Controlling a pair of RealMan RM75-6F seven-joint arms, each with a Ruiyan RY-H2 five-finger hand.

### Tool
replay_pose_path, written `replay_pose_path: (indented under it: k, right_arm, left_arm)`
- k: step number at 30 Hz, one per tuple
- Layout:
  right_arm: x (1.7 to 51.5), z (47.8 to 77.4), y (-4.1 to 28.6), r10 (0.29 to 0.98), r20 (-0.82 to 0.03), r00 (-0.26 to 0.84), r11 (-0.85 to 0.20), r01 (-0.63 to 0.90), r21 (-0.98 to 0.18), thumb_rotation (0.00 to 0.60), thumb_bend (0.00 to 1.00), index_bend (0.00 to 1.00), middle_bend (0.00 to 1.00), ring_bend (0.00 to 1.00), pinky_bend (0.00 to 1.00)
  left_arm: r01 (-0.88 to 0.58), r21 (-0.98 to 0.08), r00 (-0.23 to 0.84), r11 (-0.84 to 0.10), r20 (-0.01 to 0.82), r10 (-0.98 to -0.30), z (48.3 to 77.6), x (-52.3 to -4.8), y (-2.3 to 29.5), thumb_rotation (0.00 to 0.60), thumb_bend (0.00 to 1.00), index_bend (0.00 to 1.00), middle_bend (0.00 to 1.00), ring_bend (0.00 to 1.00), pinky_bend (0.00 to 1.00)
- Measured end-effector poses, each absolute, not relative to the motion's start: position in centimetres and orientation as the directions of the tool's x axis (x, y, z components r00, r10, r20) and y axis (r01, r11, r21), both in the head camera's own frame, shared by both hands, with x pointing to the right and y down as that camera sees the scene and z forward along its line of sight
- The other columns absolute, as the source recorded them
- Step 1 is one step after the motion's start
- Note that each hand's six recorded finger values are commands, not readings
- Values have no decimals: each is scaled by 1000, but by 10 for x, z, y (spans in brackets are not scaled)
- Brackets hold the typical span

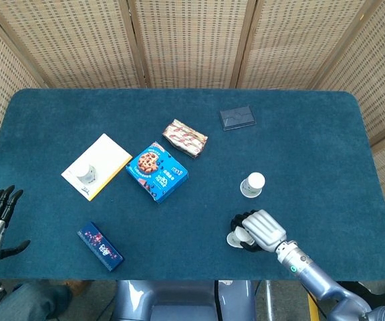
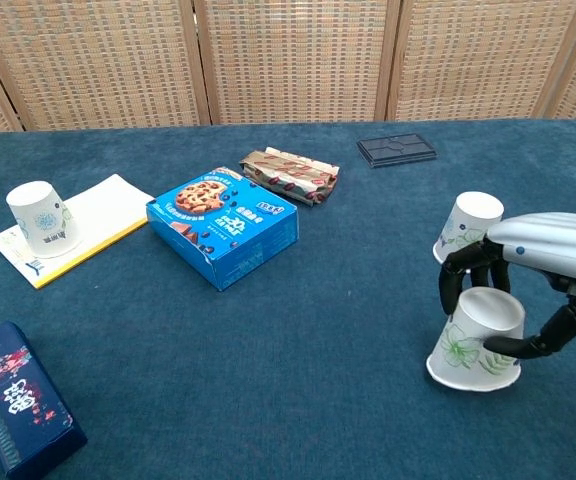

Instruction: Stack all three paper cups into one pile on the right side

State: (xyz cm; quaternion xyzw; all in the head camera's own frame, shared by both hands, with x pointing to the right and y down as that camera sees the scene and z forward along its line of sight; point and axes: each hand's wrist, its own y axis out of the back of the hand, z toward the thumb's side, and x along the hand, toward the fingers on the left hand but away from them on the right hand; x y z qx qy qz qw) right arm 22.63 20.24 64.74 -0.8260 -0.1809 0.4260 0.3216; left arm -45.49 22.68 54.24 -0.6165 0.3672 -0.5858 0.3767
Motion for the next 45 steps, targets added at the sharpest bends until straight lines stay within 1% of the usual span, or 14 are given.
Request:
replay_pose_path:
  k: [4,7,12,17,23,28,43,45]
  right_arm:
    - [223,629,188,608,-543,580,-701,71,-709,600,535,466,503,490,495]
    - [223,612,169,646,-499,577,-661,97,-744,600,536,465,502,490,495]
    - [226,586,123,733,-421,533,-569,143,-810,600,538,464,499,490,495]
    - [239,584,85,786,-436,438,-543,151,-826,600,539,463,498,490,495]
    - [251,598,55,800,-489,348,-561,142,-816,600,539,463,498,490,495]
    - [256,610,47,803,-505,316,-560,109,-821,600,541,464,497,490,495]
    - [264,626,52,771,-570,282,-610,74,-789,600,543,461,495,491,495]
    - [265,627,52,770,-574,278,-612,69,-788,600,527,448,480,485,493]
  left_arm:
    - [-12,-893,40,-451,450,-892,544,-455,224,600,0,0,0,0,0]
    - [-12,-890,38,-456,455,-890,546,-455,223,600,0,0,0,0,0]
    - [-11,-883,23,-468,468,-883,551,-457,220,600,0,0,0,0,0]
    - [-10,-881,11,-474,474,-881,554,-458,217,600,0,0,0,0,0]
    - [1,-876,6,-481,481,-876,558,-457,215,600,0,0,0,0,0]
    - [5,-875,4,-485,485,-875,559,-457,215,600,0,0,0,0,0]
    - [10,-871,8,-492,492,-871,562,-455,216,600,0,0,0,0,0]
    - [11,-871,9,-492,492,-871,562,-455,216,600,0,0,0,0,0]
